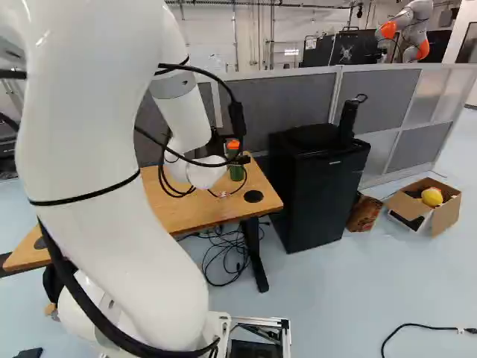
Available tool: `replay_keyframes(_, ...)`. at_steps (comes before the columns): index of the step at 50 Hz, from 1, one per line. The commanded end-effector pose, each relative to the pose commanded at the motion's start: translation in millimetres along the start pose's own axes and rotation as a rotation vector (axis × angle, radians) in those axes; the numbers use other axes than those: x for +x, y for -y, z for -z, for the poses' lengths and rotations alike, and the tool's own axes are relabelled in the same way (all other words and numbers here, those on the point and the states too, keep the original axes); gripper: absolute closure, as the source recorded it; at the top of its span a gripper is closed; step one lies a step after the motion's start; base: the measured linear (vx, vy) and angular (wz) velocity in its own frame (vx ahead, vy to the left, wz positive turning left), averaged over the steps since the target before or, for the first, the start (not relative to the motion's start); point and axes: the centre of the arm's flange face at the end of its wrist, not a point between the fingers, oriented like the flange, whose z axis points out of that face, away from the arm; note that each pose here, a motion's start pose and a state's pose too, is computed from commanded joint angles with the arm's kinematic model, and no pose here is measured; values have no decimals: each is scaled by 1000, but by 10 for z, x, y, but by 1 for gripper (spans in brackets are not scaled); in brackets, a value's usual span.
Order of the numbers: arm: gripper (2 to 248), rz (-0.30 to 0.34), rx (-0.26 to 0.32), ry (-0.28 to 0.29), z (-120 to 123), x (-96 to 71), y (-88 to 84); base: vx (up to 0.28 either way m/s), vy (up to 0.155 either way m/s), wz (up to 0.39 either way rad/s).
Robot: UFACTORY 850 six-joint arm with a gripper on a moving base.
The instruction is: Pick up the green bottle from the table
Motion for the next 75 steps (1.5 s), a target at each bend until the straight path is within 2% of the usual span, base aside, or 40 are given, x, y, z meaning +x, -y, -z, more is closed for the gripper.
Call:
replay_keyframes(32, 3, 5, 4, -23, -575, 161, -36, 0, 0, 0)
replay_keyframes(33, 22, 5, 4, -23, -580, 162, -36, 0, 0, 0)
replay_keyframes(37, 22, 5, 4, -23, -591, 165, -37, 0, 0, 0)
replay_keyframes(38, 61, 5, 4, -23, -592, 166, -37, 0, 0, 0)
replay_keyframes(42, 61, 5, 4, -24, -596, 166, -37, 0, 0, 0)
replay_keyframes(43, 100, 5, 5, -24, -596, 167, -37, 0, 0, 0)
replay_keyframes(48, 100, 5, 5, -24, -597, 167, -37, 0, 0, 0)
replay_keyframes(49, 126, 5, 5, -24, -597, 167, -37, 0, 0, 0)
replay_keyframes(58, 126, 5, 4, -28, -586, 190, -38, 0, 0, 0)
replay_keyframes(75, 126, 8, 2, -62, -510, 346, -42, 0, 0, 0)
